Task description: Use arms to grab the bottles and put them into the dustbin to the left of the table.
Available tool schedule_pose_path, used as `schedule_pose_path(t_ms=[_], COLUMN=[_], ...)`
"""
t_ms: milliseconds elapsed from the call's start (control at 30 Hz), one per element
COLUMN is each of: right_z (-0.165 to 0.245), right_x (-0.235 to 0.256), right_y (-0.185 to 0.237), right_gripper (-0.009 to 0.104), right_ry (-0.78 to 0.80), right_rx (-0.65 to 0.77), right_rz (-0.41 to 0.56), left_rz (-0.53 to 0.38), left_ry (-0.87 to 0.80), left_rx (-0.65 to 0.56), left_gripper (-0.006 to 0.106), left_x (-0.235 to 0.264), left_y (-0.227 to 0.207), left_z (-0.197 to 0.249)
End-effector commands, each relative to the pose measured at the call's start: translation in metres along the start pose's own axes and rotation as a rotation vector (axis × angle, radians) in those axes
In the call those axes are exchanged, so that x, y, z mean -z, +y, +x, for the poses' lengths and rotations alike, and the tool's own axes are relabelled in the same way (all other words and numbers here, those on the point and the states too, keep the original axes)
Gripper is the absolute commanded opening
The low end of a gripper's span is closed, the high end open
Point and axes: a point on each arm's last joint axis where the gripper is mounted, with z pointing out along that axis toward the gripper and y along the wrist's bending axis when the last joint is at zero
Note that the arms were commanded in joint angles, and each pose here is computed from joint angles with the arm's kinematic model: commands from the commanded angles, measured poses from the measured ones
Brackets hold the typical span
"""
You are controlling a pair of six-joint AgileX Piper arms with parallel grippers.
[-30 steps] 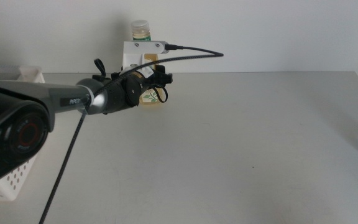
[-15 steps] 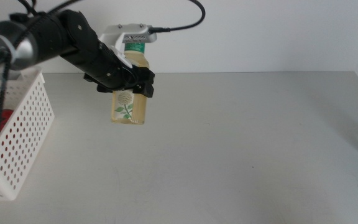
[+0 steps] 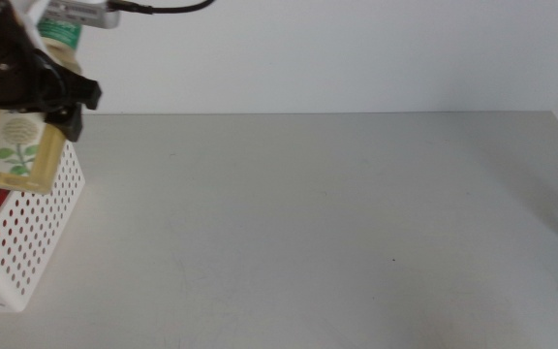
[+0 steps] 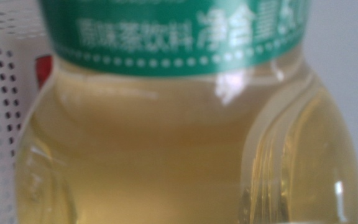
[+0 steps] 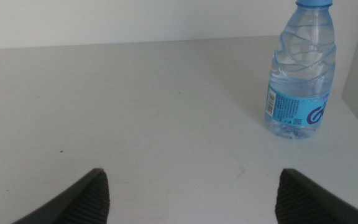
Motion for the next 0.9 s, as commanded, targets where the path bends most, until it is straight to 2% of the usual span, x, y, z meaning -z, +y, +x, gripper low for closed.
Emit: schedule_pose_path(t_ms=[0,233,467,633,867], right_z=[-0.01,-0.01,-0.01,-0.01,-0.01], right_x=[0.003,0.003,0.003,0.003,0.003], right_y=[0.0,0.0,0.0,0.0,0.0], right_gripper=[0.071,0.071,0.071,0.071,0.071], right_ry=[-0.102,-0.102,-0.102,-0.102,-0.102], right_rx=[0.017,0.017,0.017,0.017,0.017], right_rz=[0.005,0.005,0.005,0.005,0.005], left_rz=[-0.06,-0.077,-0.154,-0.16,-0.126], left_ry=[-0.127,-0.057,0.002,0.015,0.096], left_rx=[0.025,0.072,0.1,0.118,0.144], left_gripper=[-0.002,-0.002,-0.002,-0.002,0.001], left_x=[0.036,0.031,0.008,-0.028,-0.084], left_y=[0.026,0.087,0.138,0.152,0.158], left_z=[0.001,0.017,0.026,0.018,0.012])
